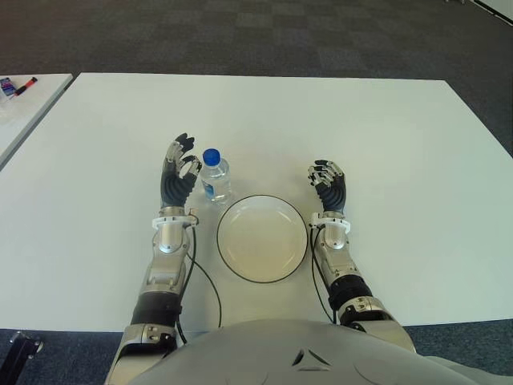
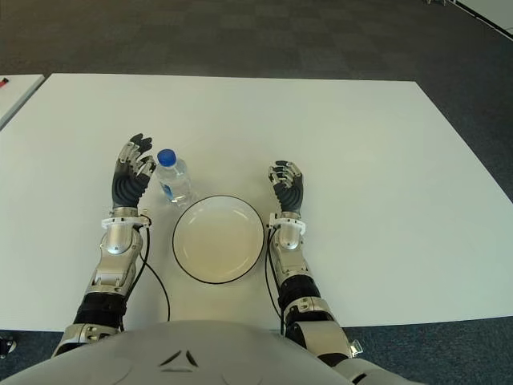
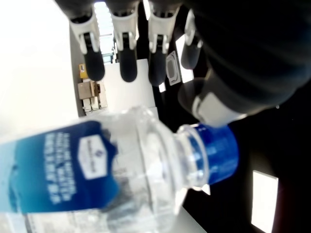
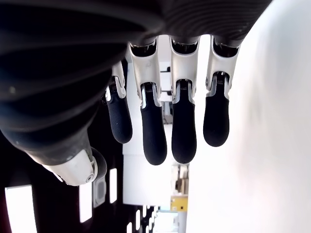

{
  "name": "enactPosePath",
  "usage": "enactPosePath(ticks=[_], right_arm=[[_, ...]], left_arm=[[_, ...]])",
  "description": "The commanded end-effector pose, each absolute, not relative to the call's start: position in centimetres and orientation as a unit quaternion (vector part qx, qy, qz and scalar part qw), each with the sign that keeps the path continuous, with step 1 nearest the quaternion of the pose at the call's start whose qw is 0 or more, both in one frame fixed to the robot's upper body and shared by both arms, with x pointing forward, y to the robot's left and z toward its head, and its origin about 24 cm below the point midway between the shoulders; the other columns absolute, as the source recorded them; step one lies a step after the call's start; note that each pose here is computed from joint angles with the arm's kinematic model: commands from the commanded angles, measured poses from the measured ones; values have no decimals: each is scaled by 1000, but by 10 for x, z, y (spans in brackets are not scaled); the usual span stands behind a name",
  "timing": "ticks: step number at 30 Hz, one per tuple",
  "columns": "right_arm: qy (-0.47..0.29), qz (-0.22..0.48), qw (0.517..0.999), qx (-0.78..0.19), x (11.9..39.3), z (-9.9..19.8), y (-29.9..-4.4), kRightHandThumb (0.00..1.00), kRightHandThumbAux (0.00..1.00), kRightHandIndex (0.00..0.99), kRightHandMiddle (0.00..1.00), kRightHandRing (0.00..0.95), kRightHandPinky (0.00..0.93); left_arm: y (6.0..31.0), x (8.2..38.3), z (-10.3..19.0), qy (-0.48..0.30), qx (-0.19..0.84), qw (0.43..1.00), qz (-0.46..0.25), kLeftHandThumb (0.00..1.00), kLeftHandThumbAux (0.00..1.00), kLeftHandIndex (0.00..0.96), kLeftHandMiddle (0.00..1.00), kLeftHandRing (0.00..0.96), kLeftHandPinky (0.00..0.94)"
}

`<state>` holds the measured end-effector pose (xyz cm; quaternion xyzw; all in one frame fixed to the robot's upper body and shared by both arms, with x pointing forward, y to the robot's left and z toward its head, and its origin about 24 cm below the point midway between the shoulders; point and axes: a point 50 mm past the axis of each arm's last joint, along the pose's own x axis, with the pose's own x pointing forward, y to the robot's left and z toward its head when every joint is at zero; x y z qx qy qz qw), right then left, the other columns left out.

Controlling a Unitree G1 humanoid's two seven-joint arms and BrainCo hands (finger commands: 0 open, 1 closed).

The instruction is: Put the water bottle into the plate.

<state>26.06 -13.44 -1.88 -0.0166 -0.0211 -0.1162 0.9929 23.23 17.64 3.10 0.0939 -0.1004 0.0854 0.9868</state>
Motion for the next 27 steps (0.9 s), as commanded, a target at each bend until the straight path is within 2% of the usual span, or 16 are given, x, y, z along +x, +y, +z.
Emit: enactPosePath(ticks=[1,6,14,27], right_arm=[[-5,-113,994,-6,259,-24,-130,944,666,359,506,522,544],[3,-108,994,-8,259,-26,-130,943,668,355,496,525,551],[3,-102,995,-12,260,-26,-128,941,670,352,489,529,559],[8,-98,995,-15,260,-27,-127,941,670,353,488,523,545]], left_arm=[[174,229,46,-123,119,983,67,624,598,102,154,136,165],[173,227,52,-143,151,975,79,585,577,73,121,109,148],[174,226,60,-159,196,962,103,489,605,65,118,117,149],[168,222,70,-184,195,958,102,408,615,71,127,120,111]])
